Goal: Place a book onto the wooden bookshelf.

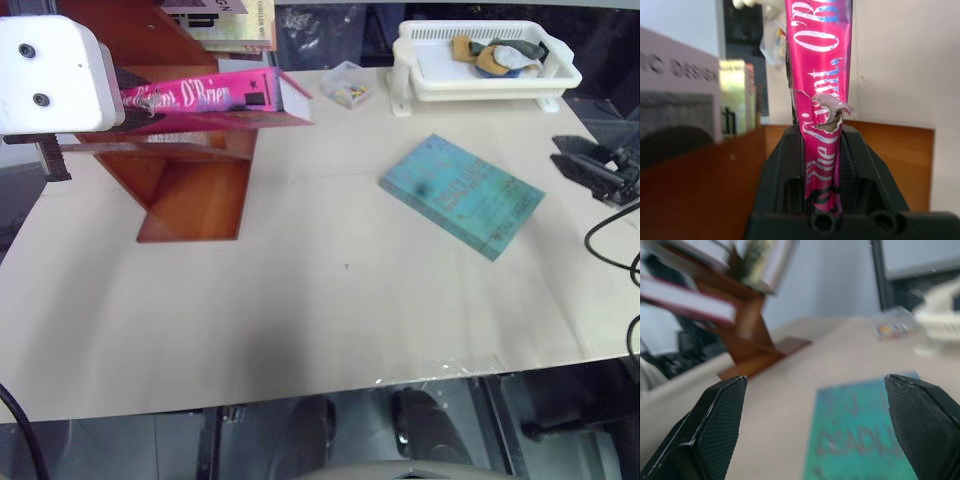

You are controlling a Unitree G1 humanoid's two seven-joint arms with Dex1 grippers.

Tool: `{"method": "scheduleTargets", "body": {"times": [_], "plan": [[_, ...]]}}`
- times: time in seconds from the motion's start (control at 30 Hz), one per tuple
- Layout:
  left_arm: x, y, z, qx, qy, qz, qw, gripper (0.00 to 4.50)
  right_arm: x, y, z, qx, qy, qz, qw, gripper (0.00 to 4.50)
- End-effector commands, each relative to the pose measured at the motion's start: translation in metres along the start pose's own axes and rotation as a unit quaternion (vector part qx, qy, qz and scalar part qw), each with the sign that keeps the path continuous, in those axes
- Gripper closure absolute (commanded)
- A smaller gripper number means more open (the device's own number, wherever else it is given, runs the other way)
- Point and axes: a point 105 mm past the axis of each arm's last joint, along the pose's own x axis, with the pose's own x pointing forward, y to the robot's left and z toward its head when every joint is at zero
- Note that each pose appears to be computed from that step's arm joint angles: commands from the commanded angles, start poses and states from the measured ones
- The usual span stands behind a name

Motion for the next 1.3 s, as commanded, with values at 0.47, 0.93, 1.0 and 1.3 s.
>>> {"method": "scheduleTargets", "body": {"times": [0.47, 0.93, 1.0, 1.3], "plan": [[-0.016, 0.016, -0.013, 0.000, 0.022, 0.043, 0.999, 4.10, 0.009, 0.064, 0.065, 0.049, -0.100, 0.192, 0.975, 0.00], [-0.014, 0.014, -0.027, -0.018, 0.030, 0.030, 0.999, 4.10, 0.031, 0.110, 0.069, 0.051, -0.033, 0.296, 0.953, 0.00], [-0.013, 0.014, -0.028, -0.018, 0.029, 0.029, 0.999, 4.10, 0.032, 0.107, 0.067, 0.043, -0.025, 0.287, 0.957, 0.00], [-0.011, 0.012, -0.037, -0.032, 0.035, 0.032, 0.998, 4.10, 0.036, 0.098, 0.064, 0.005, 0.018, 0.254, 0.967, 0.00]]}}
